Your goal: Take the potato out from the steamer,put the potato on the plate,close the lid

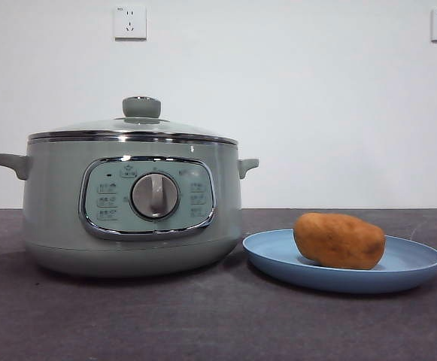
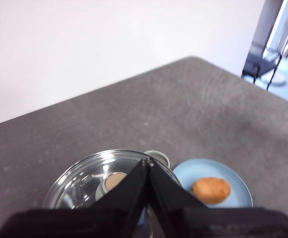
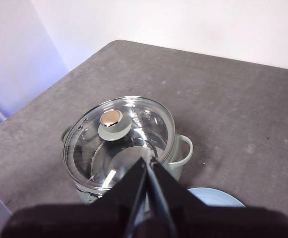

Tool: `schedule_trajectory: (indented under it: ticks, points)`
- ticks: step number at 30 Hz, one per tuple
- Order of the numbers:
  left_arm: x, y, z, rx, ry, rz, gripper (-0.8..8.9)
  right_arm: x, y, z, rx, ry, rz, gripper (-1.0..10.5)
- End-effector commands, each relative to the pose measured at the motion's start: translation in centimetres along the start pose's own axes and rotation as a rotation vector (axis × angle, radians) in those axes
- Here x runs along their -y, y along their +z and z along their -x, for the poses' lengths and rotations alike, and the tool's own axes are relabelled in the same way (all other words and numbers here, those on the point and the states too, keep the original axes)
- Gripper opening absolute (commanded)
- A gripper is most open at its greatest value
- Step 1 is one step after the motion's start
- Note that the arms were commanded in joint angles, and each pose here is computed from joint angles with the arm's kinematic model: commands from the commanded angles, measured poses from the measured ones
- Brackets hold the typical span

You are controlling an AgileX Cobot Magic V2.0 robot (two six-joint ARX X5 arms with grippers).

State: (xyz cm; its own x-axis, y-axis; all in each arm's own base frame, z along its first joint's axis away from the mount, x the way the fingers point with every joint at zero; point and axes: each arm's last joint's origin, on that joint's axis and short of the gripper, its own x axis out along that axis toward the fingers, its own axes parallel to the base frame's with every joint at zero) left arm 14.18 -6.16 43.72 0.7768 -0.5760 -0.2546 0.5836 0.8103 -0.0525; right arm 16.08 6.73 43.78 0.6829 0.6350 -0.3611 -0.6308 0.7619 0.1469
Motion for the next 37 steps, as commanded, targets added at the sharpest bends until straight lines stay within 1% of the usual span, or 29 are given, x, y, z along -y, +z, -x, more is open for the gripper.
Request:
schedule_trajectory:
  ticks: [1,6,10,15,19,23,27,31,37]
  points:
    - [-0.3,-4.4,-1.1,0.05,0.01,0.07,-0.04,0.0,0.1,0.0,0.008,-0.001,0.009,0.0]
    - [-0.7,-11.4,-1.0,0.158,0.039,0.143,-0.04,0.0,0.1,0.0,0.008,-0.001,0.009,0.0]
    - [-1.0,-16.1,-0.5,0.227,0.071,0.206,-0.04,0.0,0.1,0.0,0.008,-0.001,0.009,0.0]
    - [-1.2,-20.8,-0.1,0.297,0.119,0.202,-0.04,0.0,0.1,0.0,0.008,-0.001,0.009,0.0]
    - [-1.4,-23.2,-0.4,0.33,0.156,0.202,-0.04,0.0,0.1,0.0,0.008,-0.001,0.009,0.0]
    - [-1.8,-25.1,-0.7,0.332,0.216,0.259,-0.04,0.0,0.1,0.0,0.008,-0.001,0.008,0.0]
    - [-1.9,-26.3,-1.0,0.323,0.238,0.275,-0.04,0.0,0.1,0.0,0.008,-0.001,0.008,0.0]
    - [-2.0,-27.3,-1.3,0.298,0.244,0.291,-0.04,0.0,0.1,0.0,0.008,-0.001,0.008,0.0]
    - [-2.2,-28.5,-1.4,0.232,0.31,0.331,-0.03,0.0,0.1,0.1,0.008,-0.001,0.008,0.0]
